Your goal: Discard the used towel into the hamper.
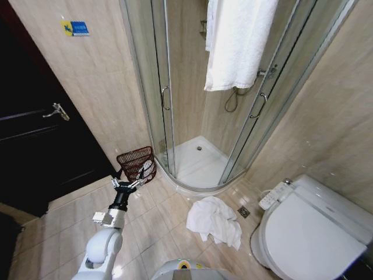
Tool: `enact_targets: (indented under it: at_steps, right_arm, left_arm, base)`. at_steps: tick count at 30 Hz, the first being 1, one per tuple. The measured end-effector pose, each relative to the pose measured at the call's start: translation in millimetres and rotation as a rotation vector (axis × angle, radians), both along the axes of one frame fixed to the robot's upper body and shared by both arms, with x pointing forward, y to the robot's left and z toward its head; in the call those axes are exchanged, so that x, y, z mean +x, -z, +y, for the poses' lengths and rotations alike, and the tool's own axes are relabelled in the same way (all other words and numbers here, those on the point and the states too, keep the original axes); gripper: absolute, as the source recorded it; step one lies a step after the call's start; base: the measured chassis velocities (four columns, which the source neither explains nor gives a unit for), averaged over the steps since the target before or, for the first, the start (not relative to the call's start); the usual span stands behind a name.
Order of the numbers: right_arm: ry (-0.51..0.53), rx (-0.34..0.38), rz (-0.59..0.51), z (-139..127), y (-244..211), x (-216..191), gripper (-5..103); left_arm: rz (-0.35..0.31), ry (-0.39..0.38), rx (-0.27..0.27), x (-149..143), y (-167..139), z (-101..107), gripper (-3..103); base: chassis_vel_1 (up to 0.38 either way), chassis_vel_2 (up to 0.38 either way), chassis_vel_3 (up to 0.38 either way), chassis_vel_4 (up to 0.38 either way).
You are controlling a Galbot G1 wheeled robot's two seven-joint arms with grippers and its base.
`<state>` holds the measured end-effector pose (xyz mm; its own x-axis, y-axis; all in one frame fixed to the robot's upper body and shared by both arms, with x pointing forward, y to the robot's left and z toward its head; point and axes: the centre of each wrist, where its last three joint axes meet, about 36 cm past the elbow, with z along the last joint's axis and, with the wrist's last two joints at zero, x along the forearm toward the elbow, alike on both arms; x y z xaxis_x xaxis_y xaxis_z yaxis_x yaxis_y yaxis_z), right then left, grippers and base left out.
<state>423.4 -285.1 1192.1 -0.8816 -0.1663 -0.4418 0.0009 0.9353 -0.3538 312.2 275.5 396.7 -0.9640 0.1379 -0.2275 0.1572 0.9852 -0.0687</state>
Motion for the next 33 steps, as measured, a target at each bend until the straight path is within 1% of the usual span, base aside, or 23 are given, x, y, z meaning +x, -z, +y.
enact_targets:
  at_steps: [1,4,6,7,8,9,10,12,13,15,16,18,20,25,27,29,31,32,33]
  right_arm:
    - [0.000,0.000,0.000,0,0,0,100]
    - [-0.004,0.020,0.010,3,-10,22,100]
    - [-0.004,0.022,0.011,2,-10,25,100]
    - [0.014,0.034,0.024,-2,-9,42,100]
    - [0.027,0.039,0.027,-5,-8,48,100]
    - [0.027,0.039,0.027,-5,-8,48,100]
    - [0.046,0.052,0.031,-9,-6,59,100]
    - [0.050,0.085,0.043,-14,-5,67,100]
    - [0.050,0.085,0.043,-14,-5,67,100]
    - [0.017,0.129,0.059,-15,-3,70,100]
    - [0.017,0.129,0.059,-15,-3,70,100]
    - [-0.021,0.144,0.066,-15,0,71,100]
    - [-0.071,0.141,0.084,-15,6,74,100]
    - [-0.108,0.127,0.108,-12,19,84,100]
    - [-0.120,0.120,0.112,-9,28,96,101]
    - [-0.122,0.120,0.111,-8,30,99,93]
    - [-0.124,0.120,0.111,-7,29,100,93]
    - [-0.124,0.121,0.110,-6,28,99,86]
    - [-0.122,0.121,0.110,-5,27,99,86]
  left_arm:
    - [0.000,0.000,0.000,0,0,0,100]
    - [0.001,-0.002,0.003,-1,1,-1,100]
    - [0.001,-0.002,0.003,-1,1,-1,100]
    - [0.000,-0.004,0.006,0,1,0,100]
    - [0.001,-0.005,0.007,0,1,1,100]
    - [0.001,-0.005,0.007,0,1,1,100]
    - [-0.001,-0.005,0.009,1,1,1,100]
    - [-0.003,-0.002,0.009,3,1,0,100]
    - [-0.003,-0.002,0.009,3,1,0,100]
    - [-0.003,0.001,0.007,4,1,-2,100]
    - [-0.003,0.001,0.007,4,1,-2,100]
    - [-0.002,0.000,0.004,4,1,-3,100]
    - [0.001,-0.002,0.004,3,3,-2,100]
    - [0.006,-0.004,0.005,2,6,-2,100]
    - [0.005,-0.006,0.008,1,5,-1,100]
    - [0.000,-0.006,0.010,1,2,-1,100]
    - [-0.002,-0.005,0.012,2,1,0,100]
    - [-0.005,-0.005,0.014,2,-2,0,100]
    - [-0.008,-0.005,0.015,1,-4,0,100]
  base:
    - [0.000,0.000,0.000,0.000]
    - [0.000,0.000,0.000,0.000]
    - [0.000,0.000,0.000,0.000]
    - [0.000,0.000,0.000,0.000]
    - [0.000,0.000,0.000,0.000]
    - [0.000,0.000,0.000,0.000]
    - [0.000,0.000,0.000,0.000]
    - [0.000,0.000,0.000,0.000]
    - [0.000,0.000,0.000,0.000]
    - [0.000,0.000,0.000,0.000]
    - [0.000,0.000,0.000,0.000]
    - [0.000,0.000,0.000,0.000]
    - [0.000,0.000,0.000,0.000]
    - [0.000,0.000,0.000,0.000]
    - [0.000,0.000,0.000,0.000]
    - [0.000,0.000,0.000,0.000]
    - [0.000,0.000,0.000,0.000]
    - [0.000,0.000,0.000,0.000]
    - [0.000,0.000,0.000,0.000]
